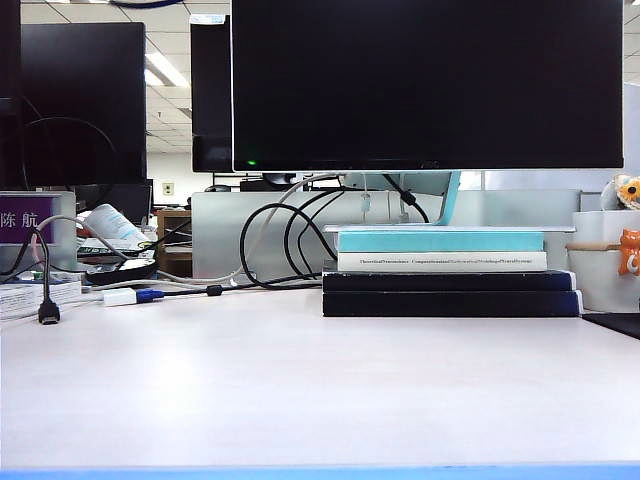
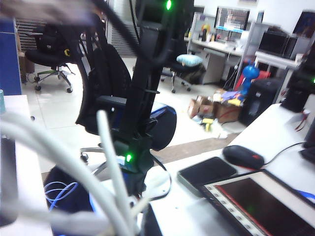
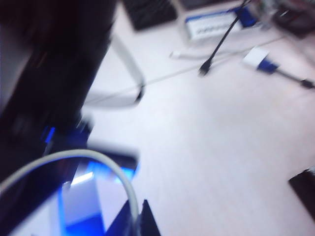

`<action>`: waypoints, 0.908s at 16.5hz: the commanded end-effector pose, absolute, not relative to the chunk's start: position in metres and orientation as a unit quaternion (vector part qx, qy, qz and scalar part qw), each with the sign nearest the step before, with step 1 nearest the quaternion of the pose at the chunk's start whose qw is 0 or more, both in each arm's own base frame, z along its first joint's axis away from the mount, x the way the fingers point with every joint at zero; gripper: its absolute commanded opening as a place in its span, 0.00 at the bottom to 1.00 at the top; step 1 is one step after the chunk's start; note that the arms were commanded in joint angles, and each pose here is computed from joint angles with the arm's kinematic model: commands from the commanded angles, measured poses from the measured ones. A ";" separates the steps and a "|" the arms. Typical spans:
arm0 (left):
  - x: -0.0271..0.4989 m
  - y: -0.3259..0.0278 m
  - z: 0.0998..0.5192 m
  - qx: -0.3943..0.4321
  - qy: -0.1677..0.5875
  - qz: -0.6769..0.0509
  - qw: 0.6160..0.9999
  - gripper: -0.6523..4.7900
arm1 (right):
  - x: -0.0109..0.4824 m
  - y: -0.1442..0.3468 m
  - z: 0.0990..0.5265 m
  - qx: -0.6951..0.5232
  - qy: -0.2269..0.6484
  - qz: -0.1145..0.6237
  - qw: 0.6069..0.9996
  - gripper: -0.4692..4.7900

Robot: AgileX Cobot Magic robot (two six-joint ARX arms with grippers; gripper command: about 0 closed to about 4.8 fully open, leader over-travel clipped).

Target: Unfold the white charging cable into a straight cable.

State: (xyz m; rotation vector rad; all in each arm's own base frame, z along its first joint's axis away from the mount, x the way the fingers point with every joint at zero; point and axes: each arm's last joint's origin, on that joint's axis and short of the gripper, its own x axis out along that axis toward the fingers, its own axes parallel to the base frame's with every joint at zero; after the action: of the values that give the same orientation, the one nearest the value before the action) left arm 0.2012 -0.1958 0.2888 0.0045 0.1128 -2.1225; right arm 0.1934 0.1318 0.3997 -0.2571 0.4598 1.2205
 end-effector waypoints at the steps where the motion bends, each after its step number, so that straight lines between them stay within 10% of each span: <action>1: 0.188 -0.213 0.289 0.037 0.044 -0.855 0.516 0.11 | 0.202 0.132 0.410 -0.104 0.189 0.492 0.844 0.08; 5: 0.187 -0.220 0.290 0.070 0.032 -0.819 0.569 0.29 | 0.205 0.130 0.410 -0.112 0.198 0.436 0.871 0.08; 6: 0.188 -0.221 0.291 0.067 0.037 -0.812 0.579 1.00 | 0.205 0.129 0.410 -0.115 0.194 0.427 0.876 0.08; 9: 0.190 -0.221 0.291 0.063 0.060 -0.789 0.608 1.00 | 0.207 0.130 0.413 -0.114 0.176 0.425 0.881 0.08; 11: 0.210 -0.212 0.284 0.138 0.120 -0.567 0.803 1.00 | 0.210 0.128 0.415 -0.127 0.167 0.373 0.904 0.08; 15: 0.219 -0.193 0.290 0.162 0.126 -0.474 0.856 1.00 | 0.213 0.126 0.416 -0.145 0.163 0.311 0.925 0.08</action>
State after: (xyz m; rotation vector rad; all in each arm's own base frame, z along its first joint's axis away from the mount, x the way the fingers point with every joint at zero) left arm 0.2190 -0.1979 0.2826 0.3389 0.2962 -1.0220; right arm 0.2120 0.1266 0.4113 -0.2918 0.3725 0.6923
